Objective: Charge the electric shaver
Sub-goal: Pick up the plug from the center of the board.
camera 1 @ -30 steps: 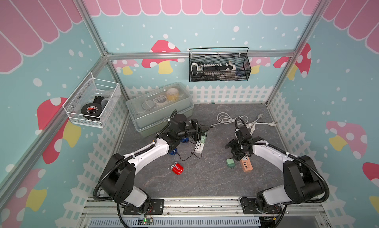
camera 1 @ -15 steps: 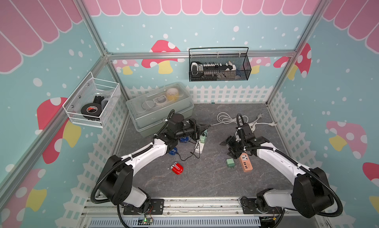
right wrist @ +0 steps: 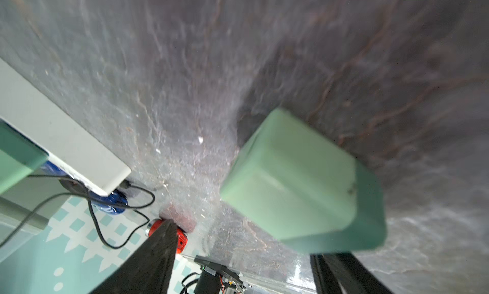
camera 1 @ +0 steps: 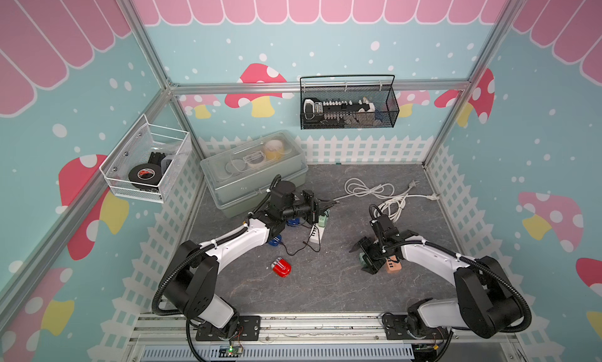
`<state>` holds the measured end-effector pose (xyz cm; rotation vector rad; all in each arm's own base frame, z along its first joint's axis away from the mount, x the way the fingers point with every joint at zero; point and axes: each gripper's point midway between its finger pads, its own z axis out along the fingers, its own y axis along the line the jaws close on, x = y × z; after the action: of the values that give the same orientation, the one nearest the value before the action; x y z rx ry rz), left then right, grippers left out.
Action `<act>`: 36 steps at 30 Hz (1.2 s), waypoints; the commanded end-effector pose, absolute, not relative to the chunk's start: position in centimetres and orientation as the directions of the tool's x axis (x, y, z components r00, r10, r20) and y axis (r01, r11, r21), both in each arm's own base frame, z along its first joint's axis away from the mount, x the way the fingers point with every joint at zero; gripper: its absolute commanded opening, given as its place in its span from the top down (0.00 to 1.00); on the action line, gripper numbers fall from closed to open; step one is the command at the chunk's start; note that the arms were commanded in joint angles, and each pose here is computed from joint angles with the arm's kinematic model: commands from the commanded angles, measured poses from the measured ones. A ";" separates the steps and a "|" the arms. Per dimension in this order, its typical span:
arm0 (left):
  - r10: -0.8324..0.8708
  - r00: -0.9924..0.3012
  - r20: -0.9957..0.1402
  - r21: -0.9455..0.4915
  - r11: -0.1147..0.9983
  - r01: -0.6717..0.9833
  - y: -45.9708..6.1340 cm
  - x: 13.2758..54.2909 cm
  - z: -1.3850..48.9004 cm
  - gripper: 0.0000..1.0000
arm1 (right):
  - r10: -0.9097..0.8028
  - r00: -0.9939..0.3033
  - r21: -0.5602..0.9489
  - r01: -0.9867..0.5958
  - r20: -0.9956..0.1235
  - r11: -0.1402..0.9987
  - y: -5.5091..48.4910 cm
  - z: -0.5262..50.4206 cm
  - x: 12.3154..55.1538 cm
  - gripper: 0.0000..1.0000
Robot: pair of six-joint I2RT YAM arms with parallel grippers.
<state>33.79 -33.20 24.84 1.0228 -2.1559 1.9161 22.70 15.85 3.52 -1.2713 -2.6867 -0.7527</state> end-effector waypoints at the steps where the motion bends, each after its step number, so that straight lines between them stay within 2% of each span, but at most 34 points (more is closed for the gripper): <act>1: -0.401 -0.793 0.459 -0.871 -0.025 -0.491 -33.1 34.2 26.4 1.00 | 0.730 -0.660 0.395 0.726 0.175 0.562 13.9 3.8 24.8 0.23; 4: -0.406 -0.791 0.458 -0.872 -0.032 -0.489 -32.8 34.3 26.6 1.00 | 0.721 -0.678 0.345 0.717 0.143 0.606 12.4 3.7 25.3 0.23; 12: -0.414 -0.789 0.454 -0.875 -0.038 -0.483 -32.7 34.6 26.8 1.00 | 0.725 -0.676 0.382 0.709 0.129 0.593 12.7 4.7 28.2 0.23; 16: -0.414 -0.790 0.453 -0.876 -0.039 -0.481 -32.7 34.7 26.9 1.00 | 0.747 -0.651 0.319 0.742 0.133 0.590 11.9 5.3 27.2 0.23; 18: -0.417 -0.787 0.455 -0.873 -0.033 -0.487 -32.7 34.7 26.7 1.00 | 0.777 -0.606 0.264 0.787 0.167 0.557 11.6 5.2 25.5 0.23; 21: -0.416 -0.787 0.456 -0.872 -0.033 -0.488 -32.7 34.7 26.6 1.00 | 0.818 -0.530 0.269 0.840 0.223 0.471 12.1 4.5 24.3 0.22; 23: -0.414 -0.787 0.458 -0.871 -0.031 -0.490 -32.7 34.7 26.5 1.00 | 0.842 -0.485 0.266 0.866 0.237 0.424 12.1 4.3 24.2 0.18; 32: -0.413 -0.788 0.457 -0.872 -0.034 -0.488 -32.6 34.6 26.4 1.00 | 0.912 -0.334 0.216 0.934 0.236 0.286 12.4 5.1 27.4 0.16; 36: -0.417 -0.784 0.461 -0.870 -0.036 -0.492 -32.5 34.4 26.1 1.00 | 0.929 -0.304 0.127 0.951 0.211 0.282 12.2 5.7 27.6 0.17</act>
<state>34.30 -32.64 24.92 1.0370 -2.1518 1.9248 28.28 12.78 5.49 -1.7150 -2.5001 -0.4973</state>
